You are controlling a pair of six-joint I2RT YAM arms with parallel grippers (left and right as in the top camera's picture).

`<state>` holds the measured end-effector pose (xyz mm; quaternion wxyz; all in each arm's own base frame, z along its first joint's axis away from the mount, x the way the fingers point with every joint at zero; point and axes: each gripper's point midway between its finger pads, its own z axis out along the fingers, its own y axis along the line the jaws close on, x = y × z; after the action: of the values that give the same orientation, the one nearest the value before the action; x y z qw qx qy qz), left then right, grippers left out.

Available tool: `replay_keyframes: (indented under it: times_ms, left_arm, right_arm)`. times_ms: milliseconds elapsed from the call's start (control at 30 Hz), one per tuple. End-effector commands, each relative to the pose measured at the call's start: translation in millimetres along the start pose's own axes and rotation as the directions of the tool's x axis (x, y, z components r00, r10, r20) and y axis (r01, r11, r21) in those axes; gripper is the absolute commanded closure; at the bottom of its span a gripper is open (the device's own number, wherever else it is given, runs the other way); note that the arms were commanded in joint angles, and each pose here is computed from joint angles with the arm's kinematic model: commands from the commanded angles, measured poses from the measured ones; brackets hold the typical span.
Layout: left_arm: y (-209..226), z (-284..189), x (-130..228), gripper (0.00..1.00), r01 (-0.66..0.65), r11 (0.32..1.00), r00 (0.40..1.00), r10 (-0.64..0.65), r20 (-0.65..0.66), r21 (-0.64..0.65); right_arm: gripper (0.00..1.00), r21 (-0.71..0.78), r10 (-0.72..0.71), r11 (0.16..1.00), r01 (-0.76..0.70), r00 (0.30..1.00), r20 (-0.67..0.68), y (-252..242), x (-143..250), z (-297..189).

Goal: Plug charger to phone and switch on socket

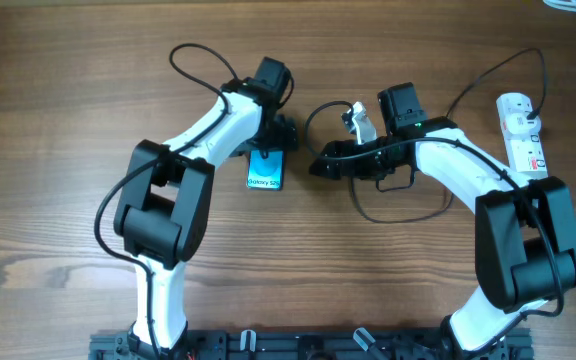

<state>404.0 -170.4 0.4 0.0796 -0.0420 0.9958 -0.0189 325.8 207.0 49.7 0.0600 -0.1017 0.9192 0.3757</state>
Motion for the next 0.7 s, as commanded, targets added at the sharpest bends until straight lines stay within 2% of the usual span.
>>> replay_keyframes:
  times_ms: [0,167,233,267,333,567,667]
  left_arm:
    - [14,20,19,0.26,-0.023,0.999,0.996,0.019,-0.089,-0.048]
    - [21,11,63,0.25,0.019,0.997,0.962,-0.040,-0.271,-0.080]
    - [23,8,75,0.19,0.019,0.996,0.946,-0.046,-0.321,-0.086]
    - [24,7,77,0.11,0.017,0.996,0.943,-0.047,-0.329,-0.092]
    - [26,7,77,0.04,0.020,0.995,0.943,-0.050,-0.330,-0.093]
    - [34,0,92,0.09,0.004,0.992,0.918,-0.053,-0.393,-0.126]
    - [33,0,91,0.11,0.004,0.992,0.919,-0.053,-0.390,-0.124]
  right_arm:
    - [0.00,-0.023,0.030,0.999,-0.031,0.999,-0.032,-1,8,6]
    - [0.00,-0.057,0.057,0.997,-0.060,0.997,-0.047,5,11,6]
    - [0.00,-0.085,0.062,0.994,-0.067,0.996,-0.059,10,14,6]
    - [0.00,-0.098,0.062,0.993,-0.068,0.996,-0.062,12,14,5]
    - [0.00,-0.097,0.060,0.993,-0.067,0.996,-0.067,13,15,7]
    - [0.00,-0.094,0.100,0.989,-0.115,0.983,-0.153,22,45,23]
    - [0.00,-0.173,0.059,0.981,-0.090,0.982,-0.178,34,62,36]
